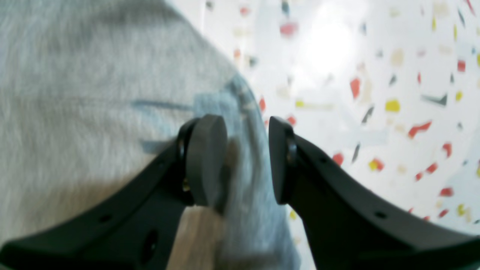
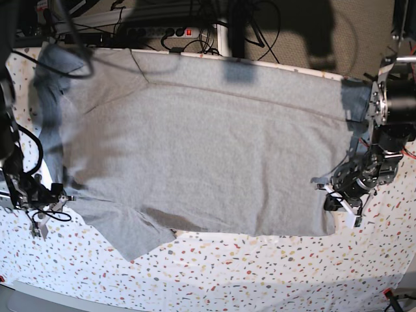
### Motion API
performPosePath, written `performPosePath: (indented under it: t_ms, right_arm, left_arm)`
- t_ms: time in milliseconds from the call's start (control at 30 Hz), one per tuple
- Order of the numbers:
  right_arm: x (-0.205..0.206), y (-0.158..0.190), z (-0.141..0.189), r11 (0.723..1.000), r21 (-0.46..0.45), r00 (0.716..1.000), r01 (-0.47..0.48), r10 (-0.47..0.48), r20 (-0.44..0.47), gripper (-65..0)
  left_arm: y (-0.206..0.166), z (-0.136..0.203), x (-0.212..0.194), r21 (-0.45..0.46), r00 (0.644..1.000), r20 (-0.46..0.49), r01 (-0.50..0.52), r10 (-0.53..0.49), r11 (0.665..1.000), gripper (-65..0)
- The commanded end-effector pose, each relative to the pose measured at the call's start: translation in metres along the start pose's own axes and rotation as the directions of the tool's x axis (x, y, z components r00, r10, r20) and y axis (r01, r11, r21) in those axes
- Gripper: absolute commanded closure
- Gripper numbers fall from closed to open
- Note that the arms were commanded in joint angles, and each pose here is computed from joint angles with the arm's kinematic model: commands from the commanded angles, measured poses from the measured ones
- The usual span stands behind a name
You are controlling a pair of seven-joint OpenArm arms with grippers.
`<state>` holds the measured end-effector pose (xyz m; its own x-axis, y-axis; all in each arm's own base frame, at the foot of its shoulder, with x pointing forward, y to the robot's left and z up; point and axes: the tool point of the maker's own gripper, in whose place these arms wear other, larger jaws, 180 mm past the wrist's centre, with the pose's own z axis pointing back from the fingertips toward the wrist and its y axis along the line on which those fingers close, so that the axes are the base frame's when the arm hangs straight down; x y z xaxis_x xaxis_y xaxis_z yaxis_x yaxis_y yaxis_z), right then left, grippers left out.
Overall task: Fold the T-shirt properly
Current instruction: 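Grasp the shirt's side edges near the hem with both grippers, then hold the side edges and adjust grip with both grippers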
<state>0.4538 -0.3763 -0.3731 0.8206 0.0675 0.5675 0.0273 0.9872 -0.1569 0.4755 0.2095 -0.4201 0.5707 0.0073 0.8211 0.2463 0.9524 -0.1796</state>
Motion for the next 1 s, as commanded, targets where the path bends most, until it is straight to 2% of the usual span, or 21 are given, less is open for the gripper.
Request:
performPosePath:
  t_ms: [0, 167, 667, 833, 967]
  right_arm:
    - [0.027, -0.010, 0.007, 1.000, -0.025, 0.998, 0.011, -0.009, 0.056, -23.6]
    - [0.029, -0.011, -0.002, 0.987, -0.119, 0.994, -0.111, 0.112, -0.001, -23.6]
    - [0.013, -0.026, 0.000, 0.987, -0.138, 0.996, -0.085, 0.079, -0.049, -23.6]
    - [0.000, -0.013, -0.005, 0.991, -0.064, 0.991, -0.120, 0.116, -0.061, -23.7]
    - [0.003, -0.012, -0.005, 0.991, -0.042, 0.991, -0.129, 0.128, -0.030, -32.5]
  left_arm:
    - [0.004, 0.000, 0.022, 0.004, 0.999, 0.037, 0.012, -0.012, 1.000, 0.0]
    - [0.005, 0.000, 0.022, 0.004, 0.999, 0.037, 0.012, -0.013, 1.000, 0.0]
    - [0.004, 0.000, 0.022, 0.004, 0.999, 0.037, 0.012, -0.012, 1.000, 0.0]
    - [0.004, 0.000, 0.024, 0.004, 0.999, 0.045, 0.012, -0.012, 1.000, 0.0]
    - [0.005, 0.000, 0.023, 0.004, 0.999, 0.044, 0.012, -0.012, 1.000, 0.0]
